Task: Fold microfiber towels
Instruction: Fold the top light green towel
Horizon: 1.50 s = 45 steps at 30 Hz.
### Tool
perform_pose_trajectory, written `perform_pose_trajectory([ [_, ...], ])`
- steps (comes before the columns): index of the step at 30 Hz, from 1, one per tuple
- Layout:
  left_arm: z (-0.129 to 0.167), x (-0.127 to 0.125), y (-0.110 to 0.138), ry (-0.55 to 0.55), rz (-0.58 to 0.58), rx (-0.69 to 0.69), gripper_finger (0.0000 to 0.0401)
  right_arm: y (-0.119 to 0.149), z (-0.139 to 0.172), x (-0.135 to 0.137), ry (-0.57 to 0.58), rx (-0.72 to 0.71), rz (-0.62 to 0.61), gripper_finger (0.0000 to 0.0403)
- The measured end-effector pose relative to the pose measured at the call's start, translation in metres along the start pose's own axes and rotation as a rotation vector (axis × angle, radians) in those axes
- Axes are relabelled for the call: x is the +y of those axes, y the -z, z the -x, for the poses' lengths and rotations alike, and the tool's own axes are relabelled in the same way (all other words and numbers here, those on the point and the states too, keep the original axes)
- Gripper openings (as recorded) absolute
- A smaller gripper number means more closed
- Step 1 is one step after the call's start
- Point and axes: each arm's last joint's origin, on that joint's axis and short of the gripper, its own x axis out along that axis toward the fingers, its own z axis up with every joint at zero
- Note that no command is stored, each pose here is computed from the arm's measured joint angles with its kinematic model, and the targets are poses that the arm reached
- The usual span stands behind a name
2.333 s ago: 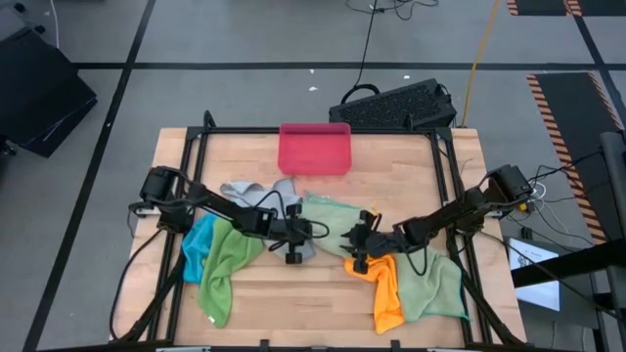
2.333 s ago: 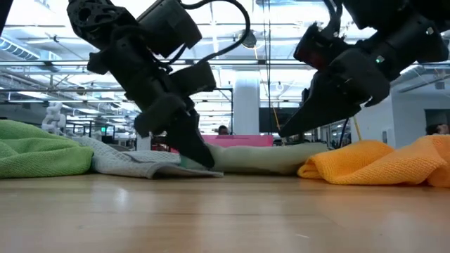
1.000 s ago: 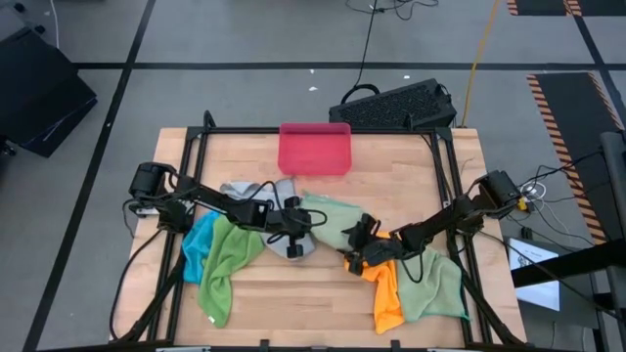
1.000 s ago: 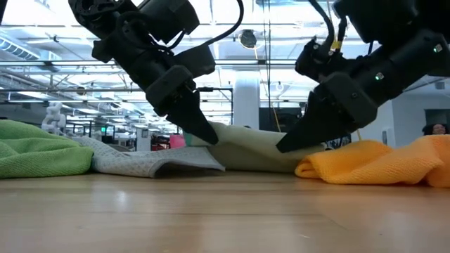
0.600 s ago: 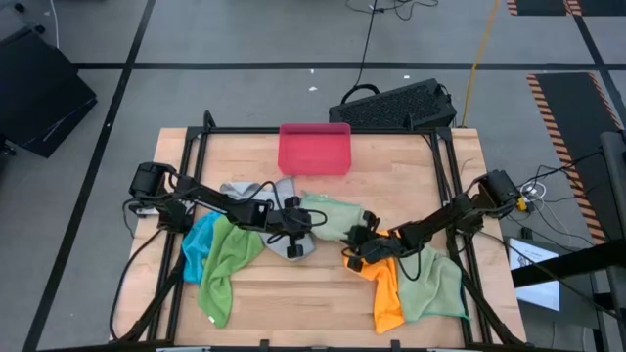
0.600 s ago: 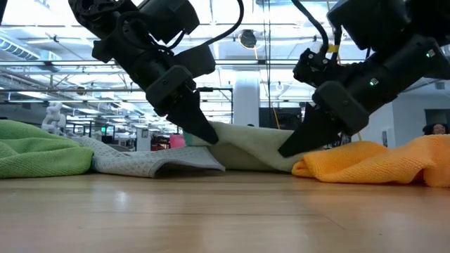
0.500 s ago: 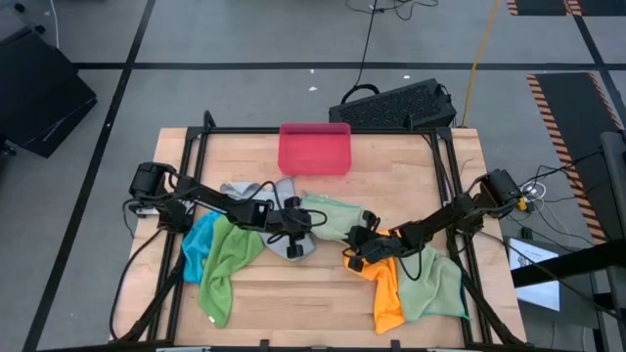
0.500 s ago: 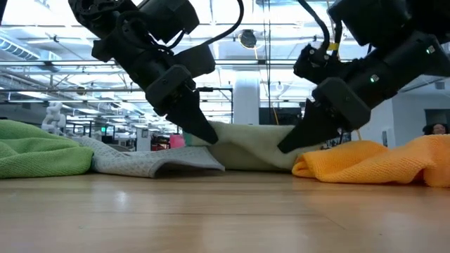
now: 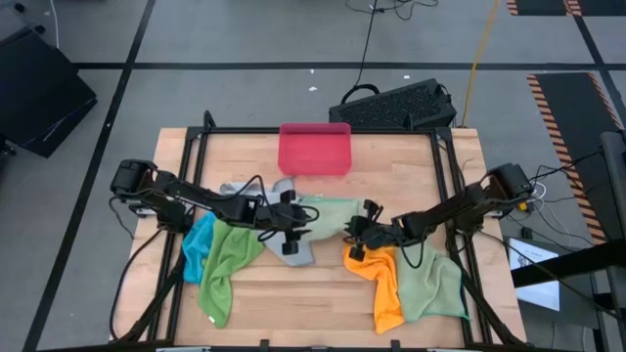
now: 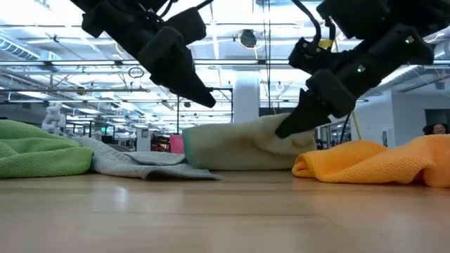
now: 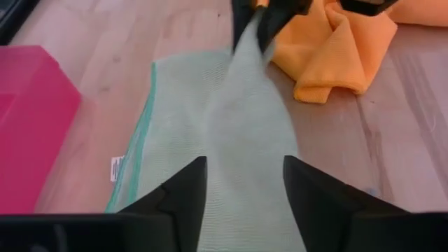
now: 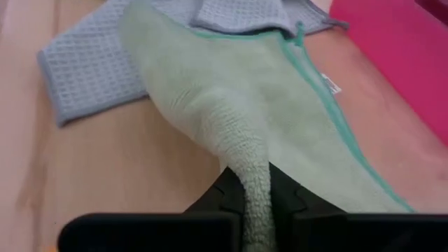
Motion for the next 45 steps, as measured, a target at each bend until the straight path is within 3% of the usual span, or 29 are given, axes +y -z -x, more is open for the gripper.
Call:
perform_pose_trajectory([
  [8,-0.014,-0.029,0.001,0.025,-0.044,-0.087,0.0241,-0.006,-0.004,-0.011,-0.014,0.005,-0.018,0.0017],
  [15,-0.028,-0.043,0.02,-0.227,-0.124,-0.03,0.0289,-0.007,-0.006,-0.016,-0.026,0.009,-0.021,0.0016],
  [24,-0.033,-0.048,0.025,-0.165,-0.077,-0.011,0.0318,-0.008,-0.006,-0.016,-0.025,0.006,-0.024,0.0016],
  [27,-0.036,-0.049,0.028,-0.127,-0.076,0.008,0.0297,-0.008,-0.006,-0.016,-0.026,0.001,-0.027,0.0016],
  [30,-0.036,-0.049,0.031,-0.16,-0.082,0.03,0.0259,-0.008,-0.006,-0.016,-0.026,0.0,-0.026,0.0016],
  [37,-0.038,-0.041,0.033,-0.204,-0.066,0.055,0.0149,-0.009,-0.006,-0.016,-0.028,-0.006,-0.024,0.0016],
  [43,-0.041,-0.032,0.035,-0.226,-0.061,0.082,0.0028,-0.009,-0.006,-0.014,-0.072,0.005,-0.018,0.0016],
  [45,-0.041,-0.032,0.034,-0.226,-0.064,0.081,0.0014,-0.009,-0.005,-0.014,-0.077,0.008,-0.015,0.0016],
])
